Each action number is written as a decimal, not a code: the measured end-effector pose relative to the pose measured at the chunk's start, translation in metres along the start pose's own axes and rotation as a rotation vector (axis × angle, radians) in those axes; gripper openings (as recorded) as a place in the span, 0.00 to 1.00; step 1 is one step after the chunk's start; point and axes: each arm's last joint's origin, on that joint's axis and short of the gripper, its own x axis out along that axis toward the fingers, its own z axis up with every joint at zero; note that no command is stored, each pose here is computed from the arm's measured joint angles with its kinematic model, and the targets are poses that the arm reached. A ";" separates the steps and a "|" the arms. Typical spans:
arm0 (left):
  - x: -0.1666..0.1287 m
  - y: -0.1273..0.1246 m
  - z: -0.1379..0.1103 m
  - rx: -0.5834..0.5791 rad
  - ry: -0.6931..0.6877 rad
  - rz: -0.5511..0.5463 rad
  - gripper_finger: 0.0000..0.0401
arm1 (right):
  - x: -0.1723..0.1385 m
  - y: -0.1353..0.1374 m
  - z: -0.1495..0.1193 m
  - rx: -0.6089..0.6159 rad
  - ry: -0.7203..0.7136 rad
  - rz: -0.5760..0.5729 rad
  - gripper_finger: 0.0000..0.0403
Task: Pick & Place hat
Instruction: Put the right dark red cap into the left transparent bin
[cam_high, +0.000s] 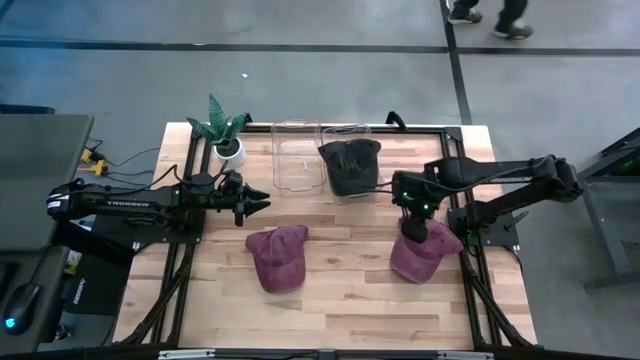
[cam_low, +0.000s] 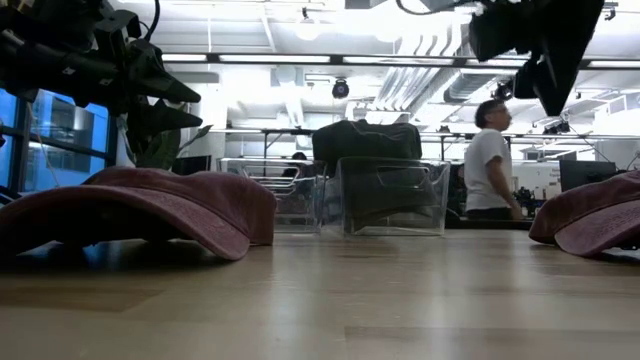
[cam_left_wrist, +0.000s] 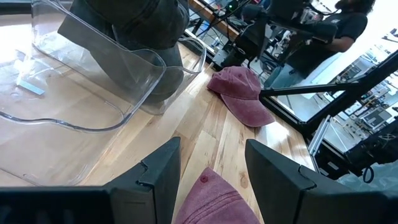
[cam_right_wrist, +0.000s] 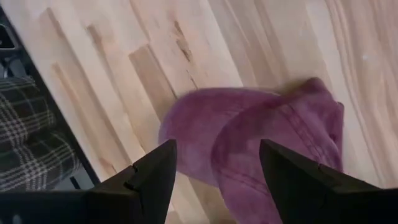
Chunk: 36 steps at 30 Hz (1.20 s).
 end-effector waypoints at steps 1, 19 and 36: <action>0.000 0.000 0.000 0.000 0.000 0.000 0.43 | 0.000 -0.002 0.001 0.004 0.000 -0.002 0.56; 0.000 0.000 0.000 0.000 0.000 0.000 0.43 | -0.011 -0.053 0.005 0.118 0.038 -0.108 0.56; 0.000 0.000 0.000 0.000 0.000 0.000 0.43 | -0.013 -0.086 -0.003 0.497 0.313 -0.127 0.56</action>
